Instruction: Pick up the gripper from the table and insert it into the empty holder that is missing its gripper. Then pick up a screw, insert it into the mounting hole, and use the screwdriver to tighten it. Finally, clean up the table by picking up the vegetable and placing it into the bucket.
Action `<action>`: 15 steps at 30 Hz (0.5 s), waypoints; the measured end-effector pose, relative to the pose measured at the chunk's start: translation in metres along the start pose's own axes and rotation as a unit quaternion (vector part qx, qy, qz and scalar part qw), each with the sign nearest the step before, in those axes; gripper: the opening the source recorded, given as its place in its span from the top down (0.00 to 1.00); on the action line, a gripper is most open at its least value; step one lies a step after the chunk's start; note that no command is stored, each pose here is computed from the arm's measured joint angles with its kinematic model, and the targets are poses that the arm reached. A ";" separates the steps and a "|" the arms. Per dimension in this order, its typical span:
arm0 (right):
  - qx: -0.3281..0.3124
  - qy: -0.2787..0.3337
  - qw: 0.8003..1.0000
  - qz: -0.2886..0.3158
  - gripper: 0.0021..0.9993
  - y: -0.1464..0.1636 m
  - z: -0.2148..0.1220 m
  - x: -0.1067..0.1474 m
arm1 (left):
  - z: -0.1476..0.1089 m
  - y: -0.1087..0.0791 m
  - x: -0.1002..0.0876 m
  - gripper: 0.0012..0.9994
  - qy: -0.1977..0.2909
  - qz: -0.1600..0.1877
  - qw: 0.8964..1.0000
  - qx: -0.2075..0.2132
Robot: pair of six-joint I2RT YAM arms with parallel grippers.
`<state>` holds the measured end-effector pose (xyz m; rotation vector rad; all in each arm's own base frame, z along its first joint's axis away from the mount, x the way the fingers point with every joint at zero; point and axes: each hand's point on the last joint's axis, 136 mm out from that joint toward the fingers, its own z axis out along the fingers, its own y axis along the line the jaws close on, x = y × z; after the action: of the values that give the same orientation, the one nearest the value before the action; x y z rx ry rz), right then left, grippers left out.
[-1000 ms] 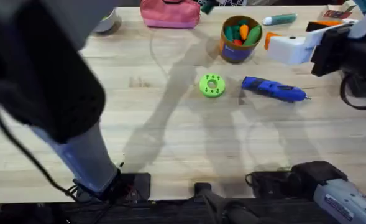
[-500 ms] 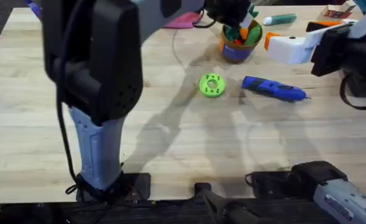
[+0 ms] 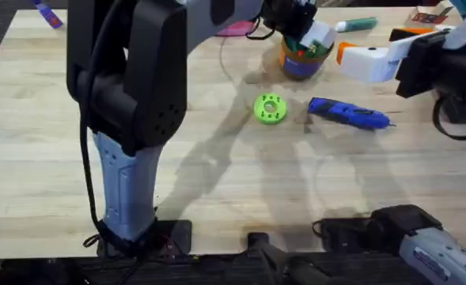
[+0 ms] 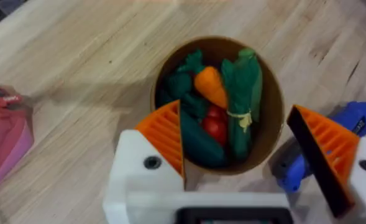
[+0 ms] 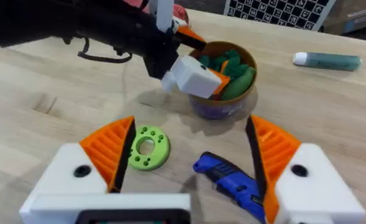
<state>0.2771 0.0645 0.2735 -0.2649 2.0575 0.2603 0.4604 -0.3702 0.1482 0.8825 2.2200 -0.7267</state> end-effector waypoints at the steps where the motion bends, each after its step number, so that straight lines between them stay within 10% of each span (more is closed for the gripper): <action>1: 0.000 0.000 1.000 0.000 0.01 0.000 0.000 0.000 | -0.001 0.002 0.002 0.01 0.005 -0.003 1.000 -0.002; 8: 0.000 -0.001 1.000 0.000 0.01 0.000 -0.001 0.000 | -0.033 0.012 0.011 0.01 0.043 -0.018 0.997 -0.056; 15: 0.001 -0.024 1.000 -0.005 0.01 0.002 -0.013 -0.007 | -0.139 0.004 0.004 0.01 0.063 -0.033 0.992 -0.102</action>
<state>0.2690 0.0636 0.2860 -0.2657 2.0091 0.2567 0.4125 -0.2715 0.2340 0.7745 2.3940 -0.4726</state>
